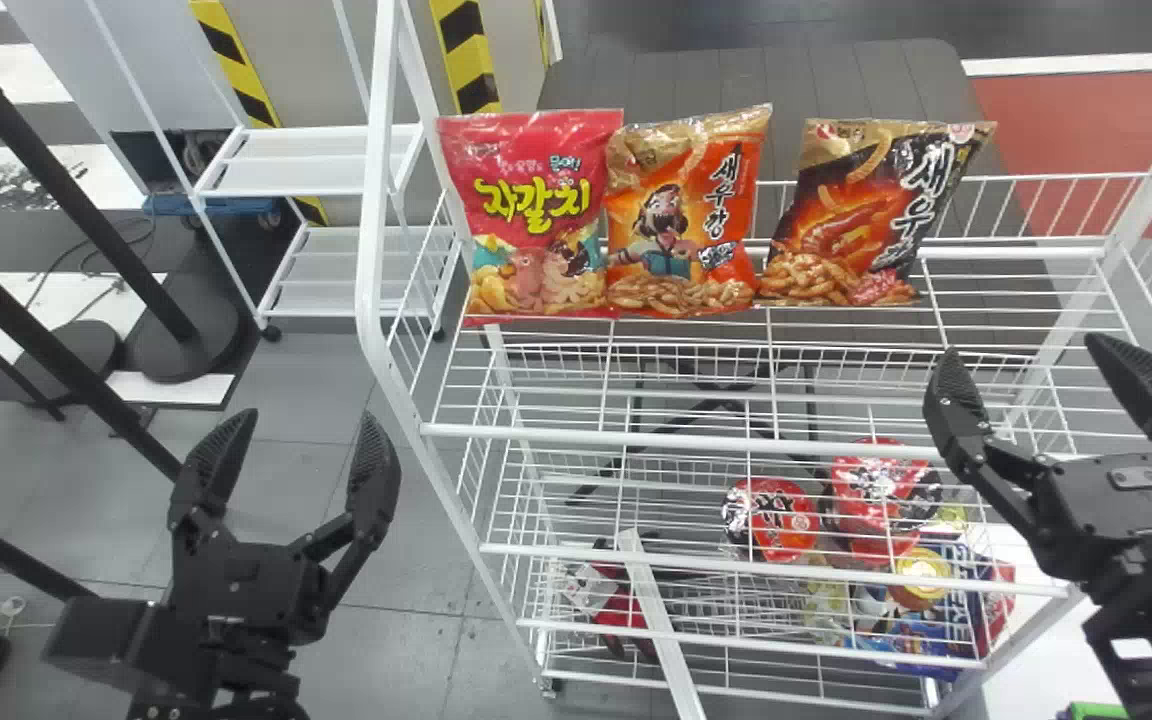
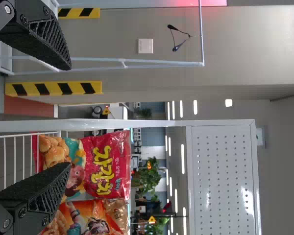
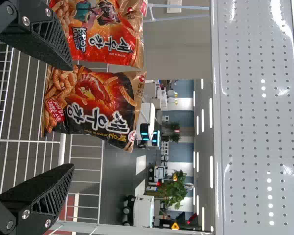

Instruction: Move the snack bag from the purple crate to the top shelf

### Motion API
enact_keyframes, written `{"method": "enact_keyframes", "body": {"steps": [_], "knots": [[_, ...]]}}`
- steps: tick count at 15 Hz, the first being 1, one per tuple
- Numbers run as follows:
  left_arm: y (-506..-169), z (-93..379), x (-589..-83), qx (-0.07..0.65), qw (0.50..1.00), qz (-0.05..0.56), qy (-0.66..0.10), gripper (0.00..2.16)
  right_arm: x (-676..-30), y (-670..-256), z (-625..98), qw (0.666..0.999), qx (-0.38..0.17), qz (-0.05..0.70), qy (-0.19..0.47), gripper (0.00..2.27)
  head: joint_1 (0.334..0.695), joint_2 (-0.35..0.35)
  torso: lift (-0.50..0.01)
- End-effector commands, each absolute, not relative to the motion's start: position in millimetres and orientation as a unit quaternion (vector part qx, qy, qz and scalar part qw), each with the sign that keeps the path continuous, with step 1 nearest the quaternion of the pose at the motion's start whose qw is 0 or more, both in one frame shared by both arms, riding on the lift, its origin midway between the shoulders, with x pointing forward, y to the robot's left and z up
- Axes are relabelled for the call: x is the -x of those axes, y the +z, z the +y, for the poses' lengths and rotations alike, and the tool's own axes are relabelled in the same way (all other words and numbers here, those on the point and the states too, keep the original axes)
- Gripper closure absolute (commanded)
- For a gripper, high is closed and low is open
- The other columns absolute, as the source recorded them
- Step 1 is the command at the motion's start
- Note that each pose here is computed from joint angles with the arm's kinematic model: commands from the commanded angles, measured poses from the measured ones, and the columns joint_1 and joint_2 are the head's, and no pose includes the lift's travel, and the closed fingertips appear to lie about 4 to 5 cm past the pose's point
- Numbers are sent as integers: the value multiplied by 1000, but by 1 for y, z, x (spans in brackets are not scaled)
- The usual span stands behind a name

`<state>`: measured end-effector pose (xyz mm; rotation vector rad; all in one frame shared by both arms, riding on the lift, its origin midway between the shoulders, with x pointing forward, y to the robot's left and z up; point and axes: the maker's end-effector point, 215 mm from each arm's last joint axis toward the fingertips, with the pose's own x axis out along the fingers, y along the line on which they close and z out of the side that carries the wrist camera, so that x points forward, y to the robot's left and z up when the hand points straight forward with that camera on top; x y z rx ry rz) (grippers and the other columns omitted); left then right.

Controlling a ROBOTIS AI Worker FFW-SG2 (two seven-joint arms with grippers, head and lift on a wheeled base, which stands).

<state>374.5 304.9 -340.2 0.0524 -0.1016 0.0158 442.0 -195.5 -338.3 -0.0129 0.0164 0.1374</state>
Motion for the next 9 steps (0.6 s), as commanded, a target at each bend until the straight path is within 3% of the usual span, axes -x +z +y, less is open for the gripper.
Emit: {"method": "enact_keyframes", "body": {"steps": [1, 9], "knots": [[-339, 306, -375, -27, 998, -51, 9, 130, -442, -339, -195, 998, 5, 9, 69, 120, 695, 151, 3], [-338, 309, -374, -29, 998, -53, 13, 130, -440, -340, -194, 998, 3, 11, 69, 120, 695, 158, 3]]}}
